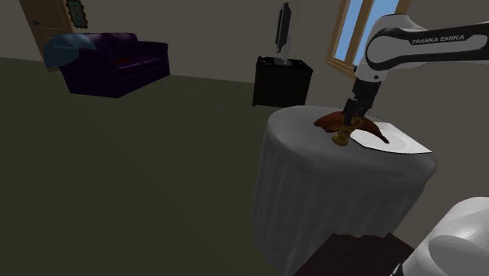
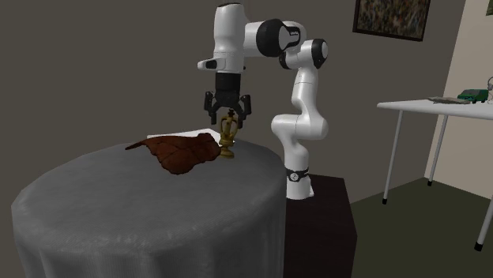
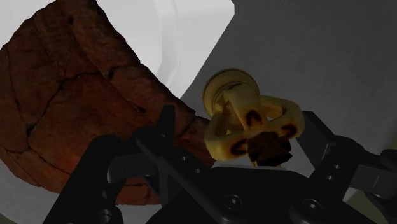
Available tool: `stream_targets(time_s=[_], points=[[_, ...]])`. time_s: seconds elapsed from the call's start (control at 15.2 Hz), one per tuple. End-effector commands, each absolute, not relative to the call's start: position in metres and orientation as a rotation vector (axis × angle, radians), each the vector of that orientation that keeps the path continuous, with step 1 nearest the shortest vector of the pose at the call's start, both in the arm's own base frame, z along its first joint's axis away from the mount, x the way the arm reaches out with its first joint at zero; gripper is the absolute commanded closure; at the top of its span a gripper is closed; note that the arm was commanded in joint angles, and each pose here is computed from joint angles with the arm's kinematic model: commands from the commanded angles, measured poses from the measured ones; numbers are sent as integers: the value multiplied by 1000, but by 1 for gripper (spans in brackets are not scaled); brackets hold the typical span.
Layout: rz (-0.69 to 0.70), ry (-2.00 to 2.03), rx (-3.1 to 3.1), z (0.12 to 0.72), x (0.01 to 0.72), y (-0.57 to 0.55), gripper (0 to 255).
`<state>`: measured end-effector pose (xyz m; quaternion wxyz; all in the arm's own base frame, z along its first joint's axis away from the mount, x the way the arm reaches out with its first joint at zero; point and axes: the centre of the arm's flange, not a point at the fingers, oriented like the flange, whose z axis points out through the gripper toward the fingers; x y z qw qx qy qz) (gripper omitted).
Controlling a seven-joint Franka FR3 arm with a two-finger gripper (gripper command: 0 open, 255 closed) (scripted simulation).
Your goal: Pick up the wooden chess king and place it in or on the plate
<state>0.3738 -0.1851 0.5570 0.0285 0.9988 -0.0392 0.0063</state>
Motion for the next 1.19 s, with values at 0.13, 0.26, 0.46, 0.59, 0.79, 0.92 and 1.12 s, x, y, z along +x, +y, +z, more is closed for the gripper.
stream_targets(time_s=[0.13,0.26,0.46,0.59,0.79,0.92,1.12], points=[[20,-121,3082,557,374,-185,0],[20,-121,3082,557,374,-185,255],[20,-121,3082,557,374,-185,255],[20,-121,3082,557,374,-185,255],[20,-121,3082,557,374,-185,255],[20,-121,3082,567,374,-185,255],[20,-121,3082,583,374,-185,255]])
